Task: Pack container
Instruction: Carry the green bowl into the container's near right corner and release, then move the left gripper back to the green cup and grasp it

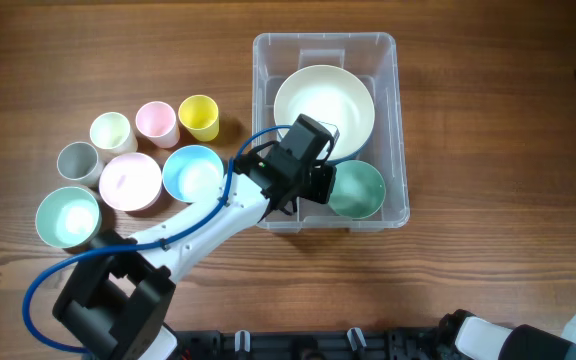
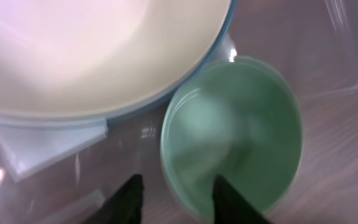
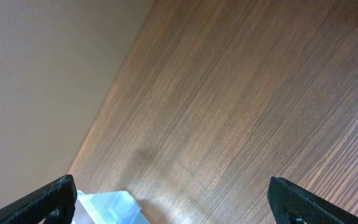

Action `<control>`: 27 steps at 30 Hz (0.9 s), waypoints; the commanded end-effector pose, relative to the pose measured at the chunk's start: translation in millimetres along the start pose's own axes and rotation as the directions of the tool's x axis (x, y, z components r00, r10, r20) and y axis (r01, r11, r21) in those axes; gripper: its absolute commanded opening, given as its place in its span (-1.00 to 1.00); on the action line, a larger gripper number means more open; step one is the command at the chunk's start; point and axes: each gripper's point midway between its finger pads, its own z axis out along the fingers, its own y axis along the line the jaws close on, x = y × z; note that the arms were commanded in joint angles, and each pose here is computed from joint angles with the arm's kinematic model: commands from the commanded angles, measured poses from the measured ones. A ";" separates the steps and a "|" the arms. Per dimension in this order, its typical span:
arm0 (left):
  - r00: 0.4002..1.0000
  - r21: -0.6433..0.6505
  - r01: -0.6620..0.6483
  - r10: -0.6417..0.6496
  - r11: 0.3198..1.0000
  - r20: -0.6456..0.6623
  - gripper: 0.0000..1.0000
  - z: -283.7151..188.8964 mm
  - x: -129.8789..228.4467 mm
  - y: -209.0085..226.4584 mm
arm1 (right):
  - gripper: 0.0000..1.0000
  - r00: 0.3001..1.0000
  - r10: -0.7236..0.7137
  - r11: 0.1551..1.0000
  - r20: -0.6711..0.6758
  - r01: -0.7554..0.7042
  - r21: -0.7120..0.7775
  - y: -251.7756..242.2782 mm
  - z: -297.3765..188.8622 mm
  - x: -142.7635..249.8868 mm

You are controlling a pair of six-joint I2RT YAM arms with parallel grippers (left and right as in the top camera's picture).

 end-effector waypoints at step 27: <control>-0.265 -0.232 0.874 -0.818 -0.427 0.510 0.63 -304.1 191.3 353.3 | 0.99 1.000 0.007 1.000 -0.003 -0.007 -0.003 0.9 0.9 -0.1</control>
